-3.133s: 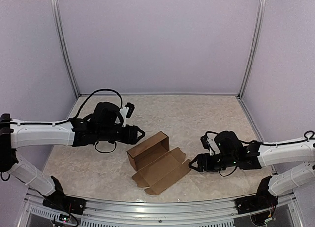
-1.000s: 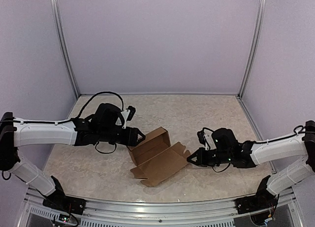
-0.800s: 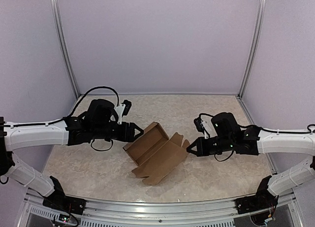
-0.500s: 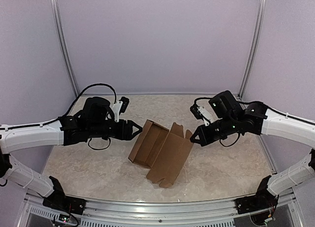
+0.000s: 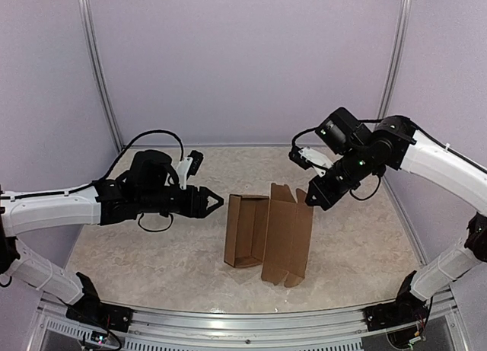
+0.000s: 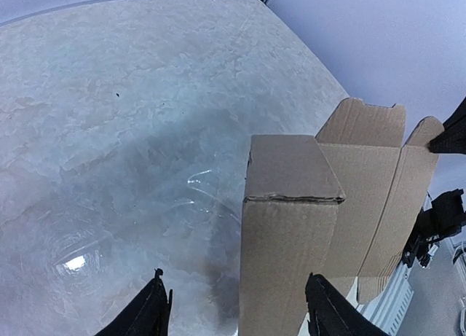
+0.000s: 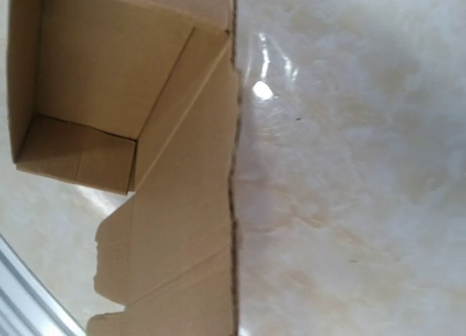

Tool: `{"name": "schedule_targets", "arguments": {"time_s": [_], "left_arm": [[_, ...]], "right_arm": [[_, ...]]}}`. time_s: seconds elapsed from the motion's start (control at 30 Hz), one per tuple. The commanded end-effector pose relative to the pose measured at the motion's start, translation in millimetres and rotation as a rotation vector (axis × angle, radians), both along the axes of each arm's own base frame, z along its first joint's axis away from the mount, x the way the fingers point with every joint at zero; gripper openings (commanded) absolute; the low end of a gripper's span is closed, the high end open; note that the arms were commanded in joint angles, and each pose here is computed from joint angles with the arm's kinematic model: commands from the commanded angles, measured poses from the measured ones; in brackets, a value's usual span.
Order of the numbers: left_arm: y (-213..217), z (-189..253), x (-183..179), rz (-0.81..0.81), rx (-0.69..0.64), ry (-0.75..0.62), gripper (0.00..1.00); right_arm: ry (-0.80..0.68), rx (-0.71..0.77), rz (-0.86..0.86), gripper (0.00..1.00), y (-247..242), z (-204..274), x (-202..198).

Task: Fold the paper box

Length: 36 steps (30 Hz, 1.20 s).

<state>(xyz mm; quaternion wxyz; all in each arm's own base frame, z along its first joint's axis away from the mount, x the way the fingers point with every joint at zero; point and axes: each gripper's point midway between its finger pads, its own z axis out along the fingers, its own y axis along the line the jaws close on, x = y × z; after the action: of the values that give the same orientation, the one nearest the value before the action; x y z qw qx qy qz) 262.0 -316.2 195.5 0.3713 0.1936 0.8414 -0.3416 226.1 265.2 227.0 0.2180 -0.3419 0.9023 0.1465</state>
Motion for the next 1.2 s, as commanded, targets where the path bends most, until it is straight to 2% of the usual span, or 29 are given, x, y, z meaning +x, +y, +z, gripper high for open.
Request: {"name": "schedule_targets", "arguments": {"time_s": [0.0, 0.23, 0.53, 0.77, 1.0, 1.17], "left_arm": [[-8, 23, 6, -0.013, -0.030, -0.050, 0.62], [-12, 47, 17, -0.007, -0.054, -0.086, 0.62], [-9, 36, 12, -0.014, -0.049, -0.064, 0.62], [-2, 35, 8, -0.009, -0.044, -0.068, 0.62], [0, 35, 7, -0.006, -0.050, -0.070, 0.62], [-1, 31, 8, -0.004, -0.050, -0.062, 0.62]], "right_arm": [[-0.064, -0.136, 0.076, 0.00, -14, 6, 3], [-0.231, -0.308, 0.210, 0.00, -5, 26, 19], [-0.379, -0.515, 0.423, 0.00, -7, 51, 20], [-0.336, -0.675, 0.488, 0.00, -32, 53, 16], [-0.314, -0.739, 0.562, 0.00, -45, 47, 6], [-0.289, -0.737, 0.615, 0.00, -35, 37, 5]]}}
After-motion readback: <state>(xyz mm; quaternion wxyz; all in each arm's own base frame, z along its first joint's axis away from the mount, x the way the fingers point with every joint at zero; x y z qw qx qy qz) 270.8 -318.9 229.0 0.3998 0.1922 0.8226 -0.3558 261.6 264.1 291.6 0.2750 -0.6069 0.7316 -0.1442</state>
